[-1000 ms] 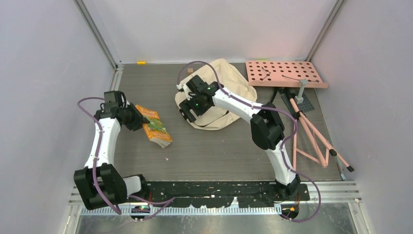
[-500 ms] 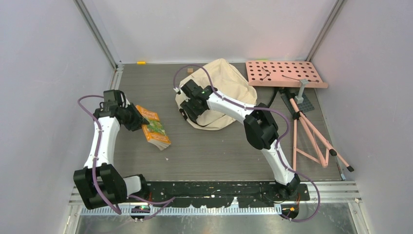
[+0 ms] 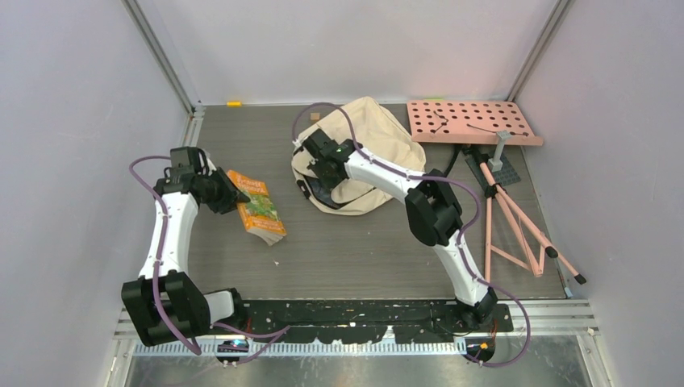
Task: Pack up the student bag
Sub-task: Place the book in the student bag.
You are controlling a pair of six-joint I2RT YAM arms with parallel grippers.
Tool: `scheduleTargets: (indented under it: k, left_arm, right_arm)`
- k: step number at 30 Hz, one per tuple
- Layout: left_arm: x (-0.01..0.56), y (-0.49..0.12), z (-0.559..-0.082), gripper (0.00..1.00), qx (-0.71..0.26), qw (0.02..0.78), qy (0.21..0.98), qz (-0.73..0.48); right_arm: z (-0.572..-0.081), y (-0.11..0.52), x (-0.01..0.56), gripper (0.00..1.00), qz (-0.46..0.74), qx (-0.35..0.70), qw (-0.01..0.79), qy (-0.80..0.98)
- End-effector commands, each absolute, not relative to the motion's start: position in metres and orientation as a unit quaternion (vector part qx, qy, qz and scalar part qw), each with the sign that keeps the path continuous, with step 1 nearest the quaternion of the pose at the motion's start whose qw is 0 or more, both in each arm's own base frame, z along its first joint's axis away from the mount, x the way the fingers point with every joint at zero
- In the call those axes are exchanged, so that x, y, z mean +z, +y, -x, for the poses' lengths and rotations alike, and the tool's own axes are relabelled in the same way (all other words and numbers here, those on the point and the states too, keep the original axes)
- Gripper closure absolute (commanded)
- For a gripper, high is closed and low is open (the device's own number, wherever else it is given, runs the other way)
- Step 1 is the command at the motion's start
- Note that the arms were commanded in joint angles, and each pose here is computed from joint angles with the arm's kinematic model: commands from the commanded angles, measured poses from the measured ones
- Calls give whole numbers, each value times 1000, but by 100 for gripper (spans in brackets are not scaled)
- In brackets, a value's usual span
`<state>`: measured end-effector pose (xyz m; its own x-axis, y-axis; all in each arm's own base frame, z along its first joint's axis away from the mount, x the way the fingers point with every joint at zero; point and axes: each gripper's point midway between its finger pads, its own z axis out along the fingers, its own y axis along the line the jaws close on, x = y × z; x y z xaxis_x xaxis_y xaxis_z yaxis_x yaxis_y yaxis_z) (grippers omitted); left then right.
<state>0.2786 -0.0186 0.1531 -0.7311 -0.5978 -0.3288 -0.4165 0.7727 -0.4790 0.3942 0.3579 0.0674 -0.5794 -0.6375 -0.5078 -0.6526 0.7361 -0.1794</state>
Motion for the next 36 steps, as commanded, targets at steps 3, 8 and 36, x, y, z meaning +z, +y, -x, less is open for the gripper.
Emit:
scheduleTargets:
  k: [3, 8, 36]
  left_arm:
    - [219, -51, -323, 100, -303, 324, 862, 246]
    - [235, -101, -348, 100, -351, 324, 852, 215]
    - [267, -237, -450, 100, -591, 310, 732, 137]
  right_arm:
    - [-439, 333, 204, 99, 205, 104, 394, 890]
    - [-450, 300, 246, 99, 111, 193, 393, 892]
    - [-450, 268, 310, 100, 67, 266, 418, 866]
